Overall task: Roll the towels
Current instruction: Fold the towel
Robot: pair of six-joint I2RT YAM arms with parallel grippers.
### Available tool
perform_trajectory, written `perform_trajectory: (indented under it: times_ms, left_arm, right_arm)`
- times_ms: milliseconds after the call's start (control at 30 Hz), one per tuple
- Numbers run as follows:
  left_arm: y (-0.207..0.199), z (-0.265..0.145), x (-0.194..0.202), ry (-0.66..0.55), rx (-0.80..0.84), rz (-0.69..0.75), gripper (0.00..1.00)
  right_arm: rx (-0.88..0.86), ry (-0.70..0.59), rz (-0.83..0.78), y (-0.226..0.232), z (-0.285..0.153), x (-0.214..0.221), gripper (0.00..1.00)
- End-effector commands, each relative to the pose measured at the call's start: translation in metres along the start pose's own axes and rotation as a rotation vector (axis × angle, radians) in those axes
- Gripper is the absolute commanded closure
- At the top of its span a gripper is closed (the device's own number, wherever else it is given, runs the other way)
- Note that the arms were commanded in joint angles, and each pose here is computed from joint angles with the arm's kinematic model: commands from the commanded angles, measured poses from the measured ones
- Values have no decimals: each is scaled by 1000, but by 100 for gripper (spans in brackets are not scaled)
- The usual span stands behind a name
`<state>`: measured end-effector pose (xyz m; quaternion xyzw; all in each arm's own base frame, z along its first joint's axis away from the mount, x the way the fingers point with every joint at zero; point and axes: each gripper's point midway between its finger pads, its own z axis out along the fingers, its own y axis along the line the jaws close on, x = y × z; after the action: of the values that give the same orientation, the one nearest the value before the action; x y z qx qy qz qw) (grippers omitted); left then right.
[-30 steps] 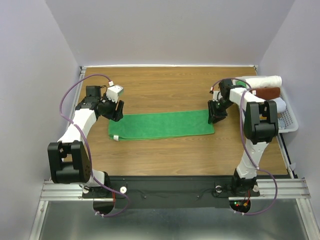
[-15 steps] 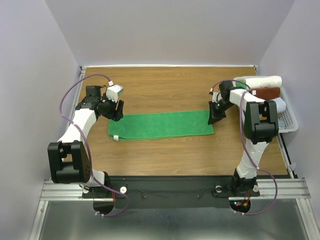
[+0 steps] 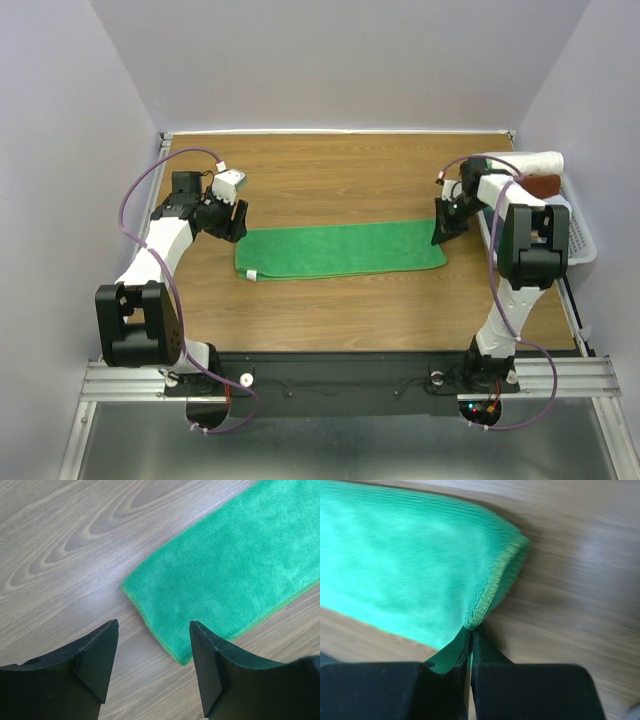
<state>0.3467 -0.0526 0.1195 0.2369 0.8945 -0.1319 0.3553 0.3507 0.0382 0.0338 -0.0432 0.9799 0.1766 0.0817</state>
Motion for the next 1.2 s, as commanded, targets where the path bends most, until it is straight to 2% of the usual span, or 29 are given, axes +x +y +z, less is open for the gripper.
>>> perform_trajectory:
  times_ms: [0,67,100,300,600,767,1167]
  left_arm:
    - [-3,-4,-14,-37,19,-9,29]
    - [-3,-5,-15,-33,23,-10,24]
    - [-3,-5,-16,-37,24,-7,2]
    - [-1,-10,-24,-53,19,-17,1]
    - [3,-10,-19,-46,6,-40,1]
    - [1,-6,-18,-41,32,-82,1]
    - [8,-3,-10,-16,23,-99,1]
  right_arm:
    - [-152,-41,-87,51,-26,-14,100]
    - [-206,-50,-118,75,-30,-16,99]
    - [-223,-48,-131,83,-30,-16,100]
    - [-363,-1,-157,133,-20,-13,99]
    - [-464,63,-189,190,1,-10,100]
    - [-489,91,-151,208,22,-14,99]
    - [-530,113,-150,246,43,-12,99]
